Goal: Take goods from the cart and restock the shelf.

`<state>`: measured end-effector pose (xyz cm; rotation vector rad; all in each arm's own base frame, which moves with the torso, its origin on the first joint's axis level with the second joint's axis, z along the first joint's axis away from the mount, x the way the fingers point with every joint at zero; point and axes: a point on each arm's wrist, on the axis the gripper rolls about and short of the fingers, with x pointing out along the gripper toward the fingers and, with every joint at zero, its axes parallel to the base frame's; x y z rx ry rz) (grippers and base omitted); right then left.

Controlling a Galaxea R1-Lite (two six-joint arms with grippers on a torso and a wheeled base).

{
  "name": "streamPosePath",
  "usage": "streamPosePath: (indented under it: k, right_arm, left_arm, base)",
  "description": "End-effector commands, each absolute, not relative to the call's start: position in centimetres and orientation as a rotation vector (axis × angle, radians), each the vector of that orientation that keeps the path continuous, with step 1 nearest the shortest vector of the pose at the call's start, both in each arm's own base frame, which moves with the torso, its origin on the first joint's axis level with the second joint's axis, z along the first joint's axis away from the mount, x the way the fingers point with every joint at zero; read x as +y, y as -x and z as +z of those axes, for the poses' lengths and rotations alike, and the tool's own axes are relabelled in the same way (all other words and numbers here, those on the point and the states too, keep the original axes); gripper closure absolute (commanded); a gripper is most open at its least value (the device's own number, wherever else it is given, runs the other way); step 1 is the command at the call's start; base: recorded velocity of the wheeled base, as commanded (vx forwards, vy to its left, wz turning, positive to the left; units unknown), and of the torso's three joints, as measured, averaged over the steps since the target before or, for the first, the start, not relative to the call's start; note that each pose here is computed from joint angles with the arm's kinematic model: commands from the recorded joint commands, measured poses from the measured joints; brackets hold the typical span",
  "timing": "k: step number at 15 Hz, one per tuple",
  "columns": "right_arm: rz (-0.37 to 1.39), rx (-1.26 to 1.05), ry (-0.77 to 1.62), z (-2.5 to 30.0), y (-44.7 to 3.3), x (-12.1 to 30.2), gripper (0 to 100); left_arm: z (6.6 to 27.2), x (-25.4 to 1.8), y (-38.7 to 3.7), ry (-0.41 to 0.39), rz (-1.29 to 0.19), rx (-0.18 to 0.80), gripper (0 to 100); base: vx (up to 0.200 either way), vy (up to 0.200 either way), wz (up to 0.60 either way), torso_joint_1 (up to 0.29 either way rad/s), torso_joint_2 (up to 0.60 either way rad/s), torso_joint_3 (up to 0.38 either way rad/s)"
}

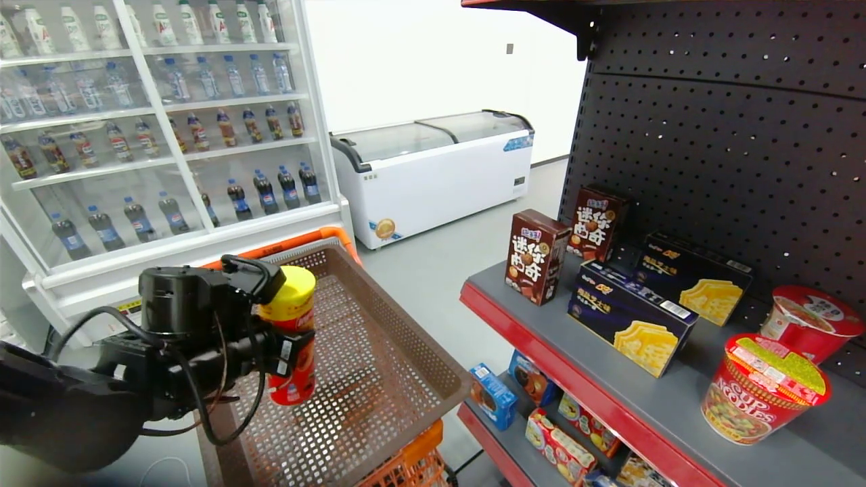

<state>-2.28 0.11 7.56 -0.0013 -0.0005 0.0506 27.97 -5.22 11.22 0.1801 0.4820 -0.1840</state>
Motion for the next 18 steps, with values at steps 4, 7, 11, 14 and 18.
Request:
streamPosePath:
  k: [4, 7, 11, 14, 18]
  right_arm:
    - [0.051, -0.002, 0.002, 7.6, 2.3, 0.1, 0]
    - [0.051, 0.0, 0.002, 7.5, 2.3, 0.1, 0]
    - [0.051, -0.002, 0.002, 7.6, 2.3, 0.1, 0]
    - [0.051, -0.002, 0.002, 7.6, 2.3, 0.1, 0]
    - [0.049, -0.002, 0.002, 7.6, 2.3, 0.1, 0]
  left_arm:
    - [17.8, -3.3, -22.8, -0.09, -0.188, 0.377, 100]
    - [19.3, -2.7, -19.6, -0.07, -0.178, 0.331, 100]
    - [20.8, -1.4, -13.2, -0.061, -0.158, 0.368, 100]
    - [21.2, -1.2, -10.0, -0.055, -0.192, 0.316, 100]
    - [21.6, -1.0, -7.5, -0.047, -0.214, 0.212, 100]
  base:
    - [0.0, 0.0, 0.0, 0.0, 0.0, 0.0]
    - [0.0, 0.0, 0.0, 0.0, 0.0, 0.0]
    - [0.0, 0.0, 0.0, 0.0, 0.0, 0.0]
    - [0.0, 0.0, 0.0, 0.0, 0.0, 0.0]
    - [0.0, 0.0, 0.0, 0.0, 0.0, 0.0]
